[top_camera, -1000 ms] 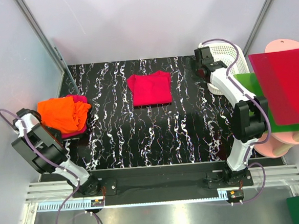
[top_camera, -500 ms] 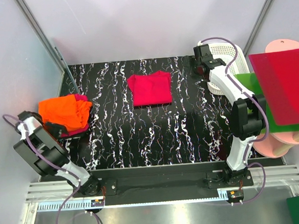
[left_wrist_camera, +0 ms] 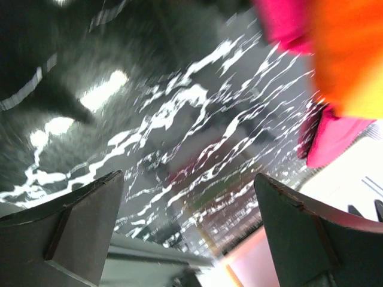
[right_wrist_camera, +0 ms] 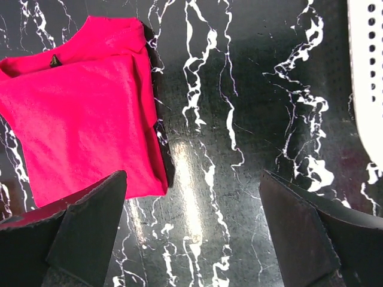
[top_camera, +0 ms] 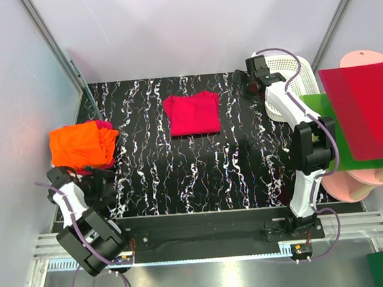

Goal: Fold and stack the t-shirts

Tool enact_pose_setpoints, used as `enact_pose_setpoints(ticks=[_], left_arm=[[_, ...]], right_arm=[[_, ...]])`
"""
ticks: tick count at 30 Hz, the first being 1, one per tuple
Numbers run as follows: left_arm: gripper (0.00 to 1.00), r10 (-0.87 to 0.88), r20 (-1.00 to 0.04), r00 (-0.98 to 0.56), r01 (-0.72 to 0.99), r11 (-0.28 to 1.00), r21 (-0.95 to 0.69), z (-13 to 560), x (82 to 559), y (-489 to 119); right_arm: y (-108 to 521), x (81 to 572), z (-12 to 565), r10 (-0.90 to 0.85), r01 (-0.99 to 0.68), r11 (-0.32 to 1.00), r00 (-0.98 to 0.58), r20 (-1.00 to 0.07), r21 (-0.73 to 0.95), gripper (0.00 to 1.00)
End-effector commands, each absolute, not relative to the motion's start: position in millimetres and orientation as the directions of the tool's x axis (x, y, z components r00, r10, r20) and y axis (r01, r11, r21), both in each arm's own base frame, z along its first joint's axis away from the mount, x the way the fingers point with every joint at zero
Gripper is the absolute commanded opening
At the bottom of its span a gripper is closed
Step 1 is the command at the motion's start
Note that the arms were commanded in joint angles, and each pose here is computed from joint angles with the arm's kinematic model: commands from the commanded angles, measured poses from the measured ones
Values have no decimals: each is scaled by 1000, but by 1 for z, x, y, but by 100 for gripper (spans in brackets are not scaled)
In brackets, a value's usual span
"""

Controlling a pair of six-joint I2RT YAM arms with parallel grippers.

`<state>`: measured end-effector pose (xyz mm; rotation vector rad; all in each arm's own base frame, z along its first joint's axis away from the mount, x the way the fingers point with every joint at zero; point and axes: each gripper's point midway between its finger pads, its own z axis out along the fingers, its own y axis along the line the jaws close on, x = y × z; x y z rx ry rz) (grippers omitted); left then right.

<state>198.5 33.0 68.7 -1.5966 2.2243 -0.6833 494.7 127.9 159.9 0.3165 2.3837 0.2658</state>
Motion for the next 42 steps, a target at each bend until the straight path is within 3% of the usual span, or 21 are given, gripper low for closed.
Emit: enact_pose_setpoints(ticks=[1,13,15,16,18,22,28,30,31,32,33,39,42], left_arm=[[95,-947,111,-300,-771,173,-613,72,199,13],[93,-939,-150,-309,-638,322,-699,105,227,43],[99,-942,-165,-291,-633,319,-705,97,227,44],[99,-944,-80,-320,-590,265,-762,86,224,23],[98,-942,-123,-313,-393,246,-886,111,253,21],[99,-809,-362,-463,-196,492,-848,146,274,3],[99,-596,-465,-655,-11,622,-783,165,302,-36],[99,-618,-502,-605,11,624,-781,180,310,-32],[99,-677,-446,-585,-13,558,-830,185,309,-35],[99,-687,-523,-504,84,564,-822,211,318,-32],[99,-715,-517,-471,104,537,-837,219,320,-33],[99,-872,-388,-300,-19,412,-911,230,324,-14],[99,-925,-359,-123,-78,370,-926,238,316,6]], right_arm=[[136,505,176,347,152,927,-695,-630,342,100],[162,494,152,490,216,832,-718,-494,511,100],[163,497,155,499,212,825,-708,-499,523,100],[165,499,160,498,201,824,-704,-507,530,100],[165,502,165,494,190,825,-700,-516,532,100],[167,506,177,495,171,821,-688,-530,544,100],[166,514,192,483,142,830,-668,-566,540,100],[165,516,195,484,141,831,-660,-575,538,99],[163,519,195,489,147,830,-654,-576,538,100],[163,520,196,490,147,830,-653,-578,538,100],[162,521,196,491,150,830,-651,-579,537,100],[149,531,181,512,193,828,-645,-568,527,100],[144,537,169,526,219,821,-649,-549,527,100]])
